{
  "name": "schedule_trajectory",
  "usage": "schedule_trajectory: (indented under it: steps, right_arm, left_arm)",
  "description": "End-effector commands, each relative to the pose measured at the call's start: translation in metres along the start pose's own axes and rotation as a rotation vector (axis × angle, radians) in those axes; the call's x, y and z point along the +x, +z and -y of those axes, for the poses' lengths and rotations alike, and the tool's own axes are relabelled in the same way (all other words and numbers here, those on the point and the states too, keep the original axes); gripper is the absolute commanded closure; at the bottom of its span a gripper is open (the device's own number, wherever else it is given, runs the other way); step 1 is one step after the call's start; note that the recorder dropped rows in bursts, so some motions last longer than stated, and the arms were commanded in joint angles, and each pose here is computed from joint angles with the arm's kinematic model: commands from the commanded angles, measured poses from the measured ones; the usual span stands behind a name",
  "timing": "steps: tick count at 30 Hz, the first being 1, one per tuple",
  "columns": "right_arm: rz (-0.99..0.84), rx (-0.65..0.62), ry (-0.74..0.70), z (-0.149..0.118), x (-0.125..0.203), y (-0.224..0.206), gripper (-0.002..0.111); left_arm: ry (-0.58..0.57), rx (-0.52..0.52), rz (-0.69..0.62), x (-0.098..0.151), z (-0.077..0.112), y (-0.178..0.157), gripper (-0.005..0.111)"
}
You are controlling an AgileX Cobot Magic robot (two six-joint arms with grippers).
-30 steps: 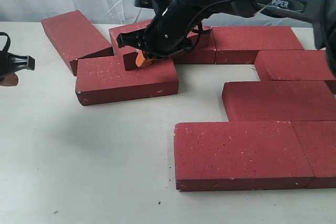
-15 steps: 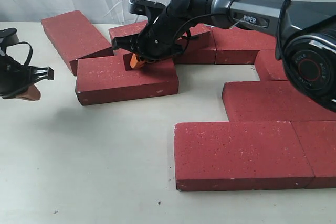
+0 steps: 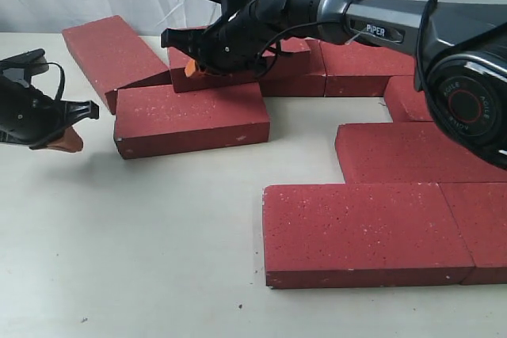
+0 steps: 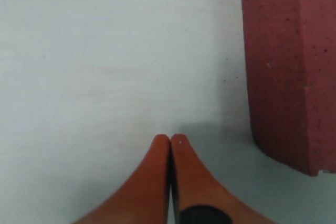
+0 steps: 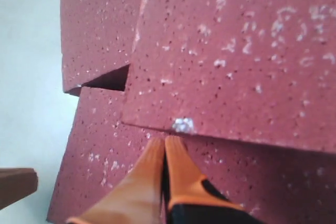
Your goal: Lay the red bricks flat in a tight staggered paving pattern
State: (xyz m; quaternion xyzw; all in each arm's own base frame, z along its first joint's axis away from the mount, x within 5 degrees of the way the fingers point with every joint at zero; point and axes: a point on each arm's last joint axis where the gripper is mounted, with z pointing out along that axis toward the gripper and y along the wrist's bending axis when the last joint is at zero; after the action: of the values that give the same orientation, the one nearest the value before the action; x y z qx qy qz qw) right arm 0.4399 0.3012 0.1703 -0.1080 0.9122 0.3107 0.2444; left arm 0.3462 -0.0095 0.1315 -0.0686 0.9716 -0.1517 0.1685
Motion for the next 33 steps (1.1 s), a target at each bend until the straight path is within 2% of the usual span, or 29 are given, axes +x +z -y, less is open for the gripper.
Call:
schedule_trajectory:
  steps: [1, 7, 13, 17, 28, 33]
  right_arm:
    - [-0.051, -0.022, 0.001, -0.004, -0.003, -0.014, 0.109]
    - [-0.099, -0.005, -0.05, -0.006, -0.013, -0.047, 0.109]
    - [-0.163, 0.062, -0.092, 0.001, -0.014, -0.063, 0.109]
    - [-0.2, 0.125, -0.108, 0.009, -0.012, -0.066, 0.109]
    - [-0.259, 0.344, -0.139, 0.028, -0.008, -0.071, 0.109]
    - [-0.259, 0.356, -0.139, 0.029, -0.009, -0.072, 0.109]
  left_arm:
    - [0.023, 0.022, -0.006, -0.005, 0.009, 0.013, 0.107]
    - [0.07, 0.039, -0.003, -0.015, 0.027, 0.028, 0.107]
    - [0.099, 0.038, 0.065, -0.03, 0.04, 0.034, 0.107]
    - [0.135, 0.044, 0.09, -0.039, 0.045, 0.034, 0.107]
    - [0.108, 0.063, 0.102, -0.049, 0.045, 0.047, 0.107]
    - [0.147, 0.081, 0.098, -0.05, 0.052, 0.048, 0.107]
